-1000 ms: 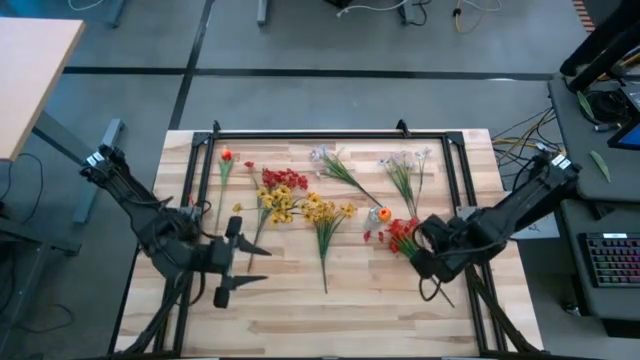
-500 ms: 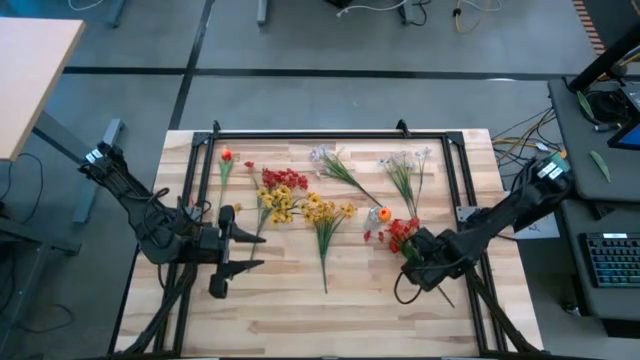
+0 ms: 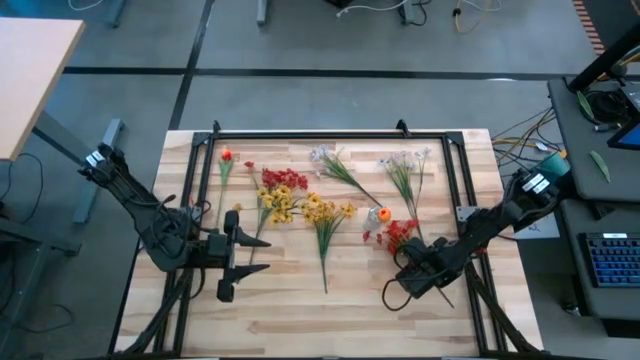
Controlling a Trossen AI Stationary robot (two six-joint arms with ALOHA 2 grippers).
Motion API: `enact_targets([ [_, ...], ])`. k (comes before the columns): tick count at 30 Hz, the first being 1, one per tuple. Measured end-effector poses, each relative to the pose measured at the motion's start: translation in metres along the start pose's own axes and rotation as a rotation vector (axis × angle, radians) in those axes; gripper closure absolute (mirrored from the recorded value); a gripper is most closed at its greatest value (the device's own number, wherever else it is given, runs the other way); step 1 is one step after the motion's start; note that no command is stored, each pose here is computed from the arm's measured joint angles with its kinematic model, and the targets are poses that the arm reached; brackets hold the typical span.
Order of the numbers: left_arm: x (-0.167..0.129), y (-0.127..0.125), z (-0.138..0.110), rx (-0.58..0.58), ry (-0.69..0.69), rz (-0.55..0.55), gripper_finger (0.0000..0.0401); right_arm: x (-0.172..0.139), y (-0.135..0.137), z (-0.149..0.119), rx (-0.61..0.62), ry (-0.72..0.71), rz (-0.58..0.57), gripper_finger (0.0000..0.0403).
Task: Sort flowers into vase by color
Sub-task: Put the right red flower into the right transparent vase
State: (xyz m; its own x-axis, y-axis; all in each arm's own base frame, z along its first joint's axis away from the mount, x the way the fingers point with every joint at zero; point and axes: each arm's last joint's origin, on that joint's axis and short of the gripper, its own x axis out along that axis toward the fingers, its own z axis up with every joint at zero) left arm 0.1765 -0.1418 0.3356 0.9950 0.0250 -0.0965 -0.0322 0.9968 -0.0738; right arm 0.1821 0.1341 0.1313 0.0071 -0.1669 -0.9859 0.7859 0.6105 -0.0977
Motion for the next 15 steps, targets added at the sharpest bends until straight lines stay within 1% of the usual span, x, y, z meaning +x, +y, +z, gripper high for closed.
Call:
enact_targets([
  [6, 0.002, -0.001, -0.002, -0.004, 0.003, 0.015, 0.0202, -0.002, 0.002, 0.000, 0.007, 0.007, 0.050, 0.0272],
  [11, 0.007, -0.005, -0.007, 0.010, 0.019, 0.018, 0.0202, -0.002, 0.003, 0.000, 0.008, 0.013, 0.059, 0.0329],
  [15, 0.012, -0.010, -0.009, -0.005, 0.005, 0.016, 0.0202, -0.002, 0.003, 0.000, -0.003, 0.015, 0.060, 0.0371],
])
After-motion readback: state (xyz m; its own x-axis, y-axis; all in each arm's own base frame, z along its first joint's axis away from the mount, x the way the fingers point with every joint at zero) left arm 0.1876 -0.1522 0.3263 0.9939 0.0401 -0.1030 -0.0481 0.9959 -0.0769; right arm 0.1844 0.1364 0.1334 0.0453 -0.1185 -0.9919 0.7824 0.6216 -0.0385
